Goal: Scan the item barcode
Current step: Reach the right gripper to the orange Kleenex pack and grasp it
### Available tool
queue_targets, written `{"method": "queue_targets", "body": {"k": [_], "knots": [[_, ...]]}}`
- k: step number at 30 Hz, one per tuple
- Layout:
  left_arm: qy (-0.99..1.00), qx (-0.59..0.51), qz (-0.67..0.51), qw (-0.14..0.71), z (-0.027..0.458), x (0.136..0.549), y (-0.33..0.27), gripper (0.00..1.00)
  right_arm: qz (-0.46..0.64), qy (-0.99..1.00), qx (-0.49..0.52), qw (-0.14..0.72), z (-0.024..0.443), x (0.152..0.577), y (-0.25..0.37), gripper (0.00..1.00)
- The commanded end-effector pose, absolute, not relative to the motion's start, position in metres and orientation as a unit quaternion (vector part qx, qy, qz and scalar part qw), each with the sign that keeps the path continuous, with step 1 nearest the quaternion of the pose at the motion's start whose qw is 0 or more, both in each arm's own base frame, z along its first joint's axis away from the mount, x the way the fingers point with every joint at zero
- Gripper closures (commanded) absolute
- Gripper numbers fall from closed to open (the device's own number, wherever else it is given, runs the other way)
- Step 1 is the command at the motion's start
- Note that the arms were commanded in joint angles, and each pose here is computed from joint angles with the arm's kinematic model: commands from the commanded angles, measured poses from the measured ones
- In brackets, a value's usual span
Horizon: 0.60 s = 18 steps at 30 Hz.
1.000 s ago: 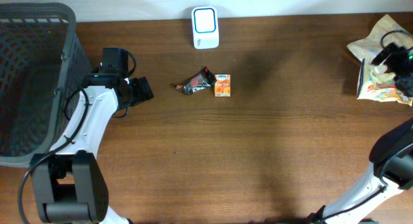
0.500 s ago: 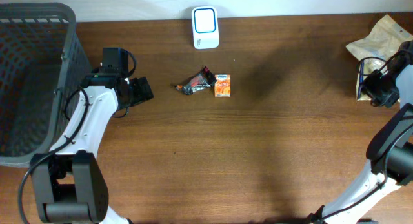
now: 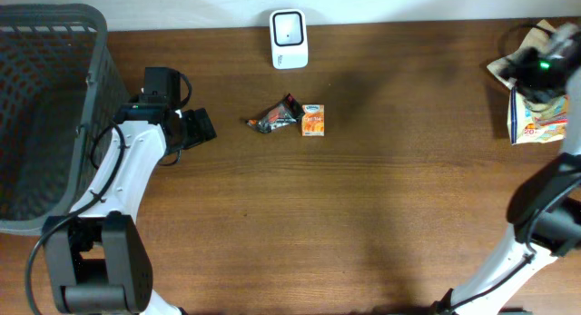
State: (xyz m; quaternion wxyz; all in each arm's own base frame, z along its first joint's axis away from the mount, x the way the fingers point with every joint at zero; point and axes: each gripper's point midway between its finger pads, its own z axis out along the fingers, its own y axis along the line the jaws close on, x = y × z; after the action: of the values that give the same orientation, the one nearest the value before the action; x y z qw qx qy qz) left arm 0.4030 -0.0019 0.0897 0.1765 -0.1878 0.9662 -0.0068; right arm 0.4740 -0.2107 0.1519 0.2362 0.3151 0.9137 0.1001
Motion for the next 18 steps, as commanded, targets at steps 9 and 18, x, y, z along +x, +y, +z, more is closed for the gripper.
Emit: {"method": "queue_targets", "body": {"k": [9, 18], "knots": [[0.962, -0.192, -0.005, 0.194, 0.102, 0.407, 0.0, 0.01, 0.201, 0.967, -0.024, 0.157, 0.128, 0.501, 0.121, 0.01], [0.962, -0.192, -0.005, 0.194, 0.102, 0.407, 0.0, 0.01, 0.22, 0.975, 0.017, 0.035, 0.037, 0.476, 0.192, 0.31]]}}
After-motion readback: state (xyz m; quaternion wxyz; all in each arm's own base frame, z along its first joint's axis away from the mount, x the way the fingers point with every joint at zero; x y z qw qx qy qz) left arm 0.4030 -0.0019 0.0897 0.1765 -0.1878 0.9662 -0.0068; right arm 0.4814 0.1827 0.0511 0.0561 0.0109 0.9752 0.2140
